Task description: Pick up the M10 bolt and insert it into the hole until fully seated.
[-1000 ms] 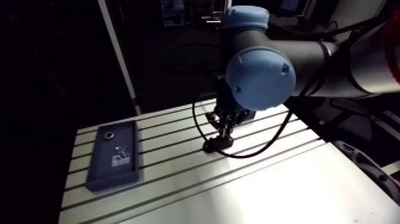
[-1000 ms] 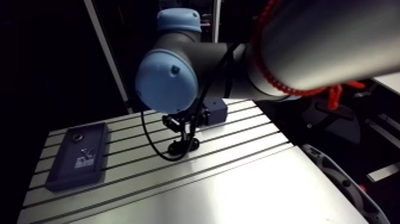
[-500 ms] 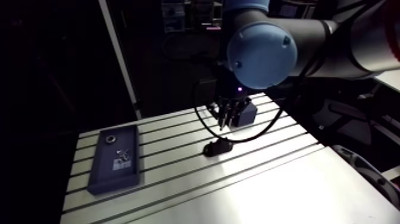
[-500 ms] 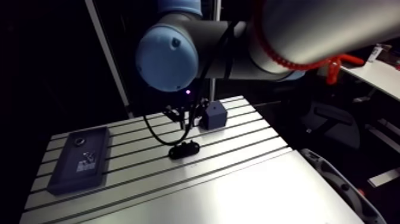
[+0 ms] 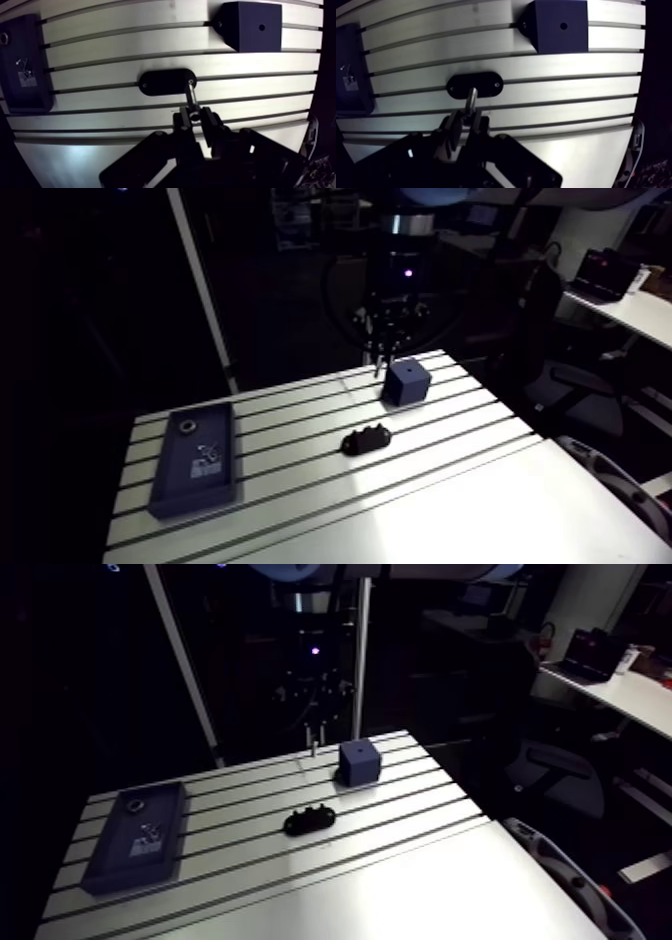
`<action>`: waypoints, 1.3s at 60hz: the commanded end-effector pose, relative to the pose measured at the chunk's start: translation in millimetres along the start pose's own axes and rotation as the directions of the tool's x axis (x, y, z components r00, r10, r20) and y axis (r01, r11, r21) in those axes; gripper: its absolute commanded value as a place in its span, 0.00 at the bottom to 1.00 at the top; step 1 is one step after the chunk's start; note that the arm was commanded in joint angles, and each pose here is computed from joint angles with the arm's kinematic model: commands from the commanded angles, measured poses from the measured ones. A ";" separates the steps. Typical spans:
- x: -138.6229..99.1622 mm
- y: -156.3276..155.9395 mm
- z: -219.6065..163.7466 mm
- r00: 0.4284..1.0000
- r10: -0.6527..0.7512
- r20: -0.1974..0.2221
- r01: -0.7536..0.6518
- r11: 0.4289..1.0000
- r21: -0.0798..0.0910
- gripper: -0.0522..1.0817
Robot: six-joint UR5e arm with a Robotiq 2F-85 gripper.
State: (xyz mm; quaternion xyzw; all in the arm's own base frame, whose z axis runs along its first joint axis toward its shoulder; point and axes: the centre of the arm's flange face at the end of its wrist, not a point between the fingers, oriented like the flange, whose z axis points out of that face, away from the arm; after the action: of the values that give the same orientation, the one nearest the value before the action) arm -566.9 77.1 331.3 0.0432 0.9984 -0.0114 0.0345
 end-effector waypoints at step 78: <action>104.8 98.3 20.3 0.974 0.089 0.208 -0.087 0.996 -0.021 1.00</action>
State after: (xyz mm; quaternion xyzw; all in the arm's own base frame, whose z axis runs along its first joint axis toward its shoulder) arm -658.3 174.1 307.6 0.0803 0.9876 -0.0059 0.1347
